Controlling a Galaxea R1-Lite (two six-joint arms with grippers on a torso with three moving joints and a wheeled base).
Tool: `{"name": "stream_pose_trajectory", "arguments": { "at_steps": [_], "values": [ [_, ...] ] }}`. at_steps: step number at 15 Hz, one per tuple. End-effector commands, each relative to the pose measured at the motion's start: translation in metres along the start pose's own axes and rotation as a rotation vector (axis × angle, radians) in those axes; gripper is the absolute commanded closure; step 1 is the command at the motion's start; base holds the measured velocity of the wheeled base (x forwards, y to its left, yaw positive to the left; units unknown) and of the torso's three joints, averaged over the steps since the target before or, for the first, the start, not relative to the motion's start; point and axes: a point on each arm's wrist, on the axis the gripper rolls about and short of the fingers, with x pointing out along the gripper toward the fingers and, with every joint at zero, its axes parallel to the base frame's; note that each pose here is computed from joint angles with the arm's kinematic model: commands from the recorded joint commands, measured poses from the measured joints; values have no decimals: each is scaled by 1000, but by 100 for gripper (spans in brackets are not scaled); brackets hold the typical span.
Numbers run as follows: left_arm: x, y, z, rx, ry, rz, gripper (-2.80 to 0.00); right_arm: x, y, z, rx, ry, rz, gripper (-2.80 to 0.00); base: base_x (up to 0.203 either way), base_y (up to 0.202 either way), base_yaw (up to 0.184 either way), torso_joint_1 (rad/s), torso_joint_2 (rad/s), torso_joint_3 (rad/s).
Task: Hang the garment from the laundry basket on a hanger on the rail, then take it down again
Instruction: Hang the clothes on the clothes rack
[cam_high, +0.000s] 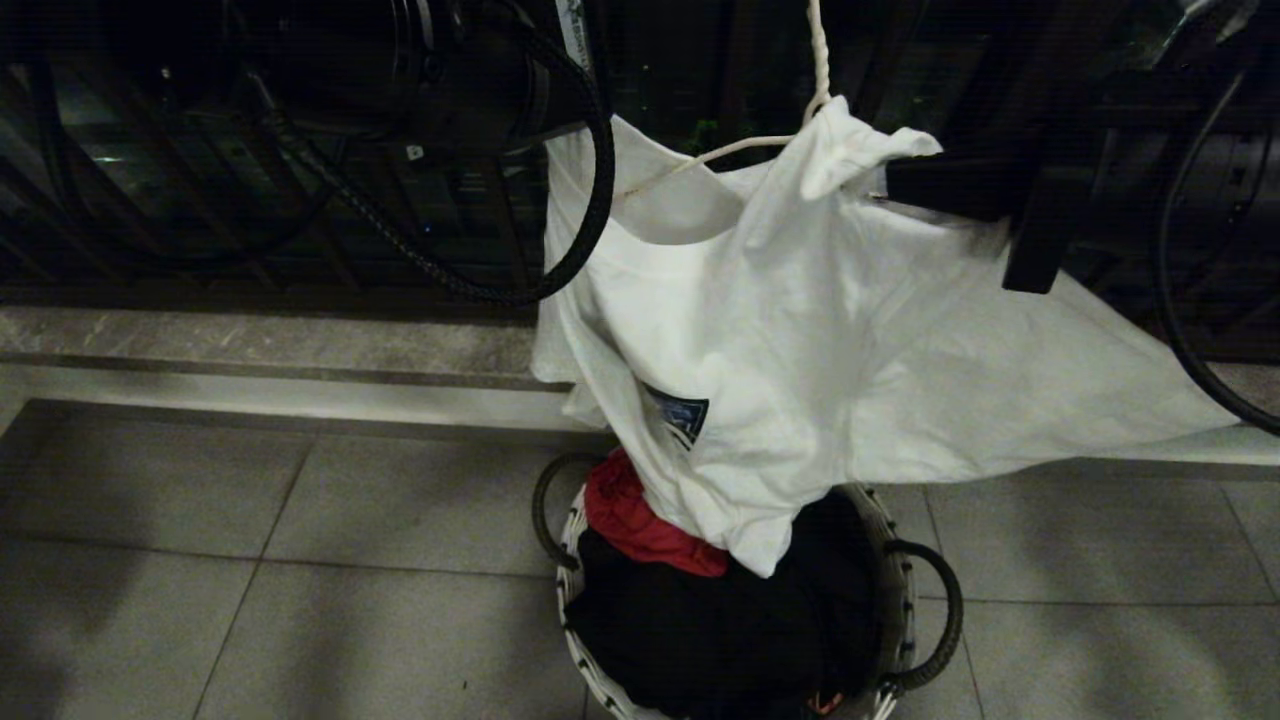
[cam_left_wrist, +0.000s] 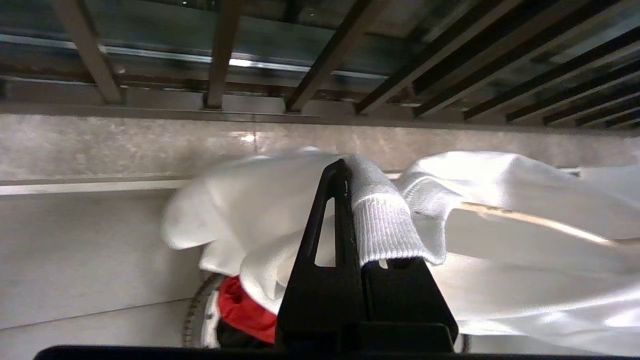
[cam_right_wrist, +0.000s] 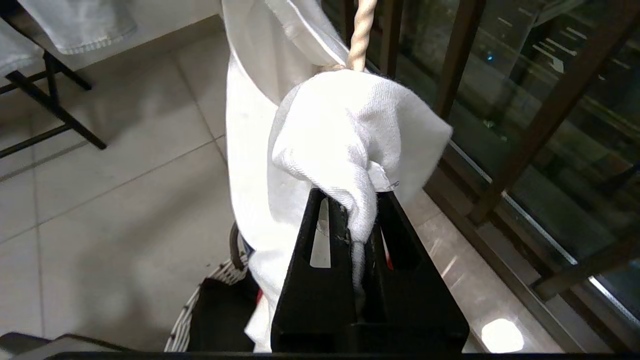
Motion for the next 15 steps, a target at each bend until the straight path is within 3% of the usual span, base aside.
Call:
{"name": "stream_pose_trajectory", "arguments": {
  "at_steps": [1, 5, 8, 15],
  "values": [
    [3, -2, -1, -25, -8, -5, 0, 11, 2, -6, 9, 15, 17, 0, 0, 0, 0, 0, 0, 0],
    [7, -9, -5, -34, -6, -27, 0, 28, 13, -8, 9, 10, 36, 0, 0, 0, 0, 0, 0, 0],
    [7, -14, -5, -42, -20, -51, 0, 29, 20, -9, 53, 4, 59, 0, 0, 0, 0, 0, 0, 0],
    [4, -22, -9, -63, -6, -77, 0, 31, 23, -18, 154, -119, 50, 0, 0, 0, 0, 0, 0, 0]
  ]
}}
